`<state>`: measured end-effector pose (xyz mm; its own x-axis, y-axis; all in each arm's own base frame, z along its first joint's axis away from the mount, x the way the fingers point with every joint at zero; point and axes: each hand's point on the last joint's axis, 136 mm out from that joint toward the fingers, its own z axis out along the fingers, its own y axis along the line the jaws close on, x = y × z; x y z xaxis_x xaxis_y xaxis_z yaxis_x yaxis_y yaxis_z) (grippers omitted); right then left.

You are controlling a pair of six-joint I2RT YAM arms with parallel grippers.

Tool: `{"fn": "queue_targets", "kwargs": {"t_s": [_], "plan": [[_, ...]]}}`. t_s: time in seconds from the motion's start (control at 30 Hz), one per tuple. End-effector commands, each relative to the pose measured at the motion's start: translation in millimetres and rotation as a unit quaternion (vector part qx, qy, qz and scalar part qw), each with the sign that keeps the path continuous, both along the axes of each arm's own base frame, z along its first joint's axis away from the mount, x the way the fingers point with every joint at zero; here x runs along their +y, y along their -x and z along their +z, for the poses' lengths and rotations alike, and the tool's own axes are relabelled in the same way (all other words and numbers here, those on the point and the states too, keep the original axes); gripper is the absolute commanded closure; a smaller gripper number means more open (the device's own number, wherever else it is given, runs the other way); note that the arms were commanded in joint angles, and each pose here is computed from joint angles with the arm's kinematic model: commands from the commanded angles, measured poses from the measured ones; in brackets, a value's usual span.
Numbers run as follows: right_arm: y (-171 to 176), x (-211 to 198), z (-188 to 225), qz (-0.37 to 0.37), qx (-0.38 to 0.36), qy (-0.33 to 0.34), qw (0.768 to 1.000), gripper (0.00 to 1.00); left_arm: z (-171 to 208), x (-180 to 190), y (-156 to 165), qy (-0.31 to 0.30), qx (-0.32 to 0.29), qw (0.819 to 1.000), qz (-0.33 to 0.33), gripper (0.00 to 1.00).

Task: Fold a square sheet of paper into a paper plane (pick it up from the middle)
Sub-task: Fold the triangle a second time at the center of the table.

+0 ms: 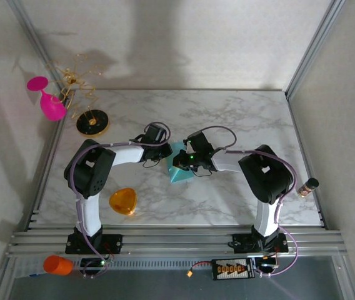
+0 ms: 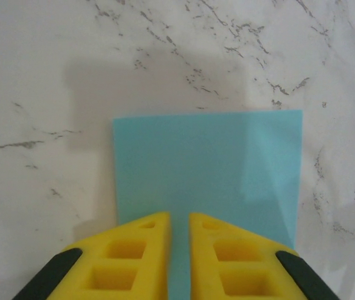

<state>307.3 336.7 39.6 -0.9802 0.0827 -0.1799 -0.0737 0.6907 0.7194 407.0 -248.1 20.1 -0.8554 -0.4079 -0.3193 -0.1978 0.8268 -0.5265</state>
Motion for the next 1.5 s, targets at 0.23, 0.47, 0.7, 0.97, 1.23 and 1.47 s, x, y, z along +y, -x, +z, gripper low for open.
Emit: {"fn": "queue_targets", "kwargs": {"t_s": [0.23,0.47,0.7,0.97,1.23,1.47], "plan": [[-0.5,5.8,-5.1,0.01,-0.001,0.004,1.0,1.0,-17.7,3.0,16.0,-0.011,0.034,0.999,-0.01,0.84],[0.0,6.0,-9.4,0.015,0.004,0.01,1.0,1.0,-17.0,2.5,15.6,-0.01,0.033,0.999,-0.009,0.84],[1.5,7.2,-10.8,0.02,0.005,0.009,1.0,1.0,-17.6,1.1,16.3,-0.008,0.034,0.999,-0.011,0.84],[2.5,6.5,-14.9,0.021,0.009,0.013,1.0,1.0,-18.0,1.1,16.7,-0.008,0.035,0.999,-0.012,0.84],[1.0,7.6,-14.9,0.02,0.009,0.012,1.0,1.0,-18.4,1.5,17.5,-0.008,0.035,0.999,-0.012,0.84],[1.6,6.6,-17.7,0.019,0.011,0.016,1.0,1.0,-18.5,1.9,17.6,-0.009,0.036,0.999,-0.012,0.84]]}}
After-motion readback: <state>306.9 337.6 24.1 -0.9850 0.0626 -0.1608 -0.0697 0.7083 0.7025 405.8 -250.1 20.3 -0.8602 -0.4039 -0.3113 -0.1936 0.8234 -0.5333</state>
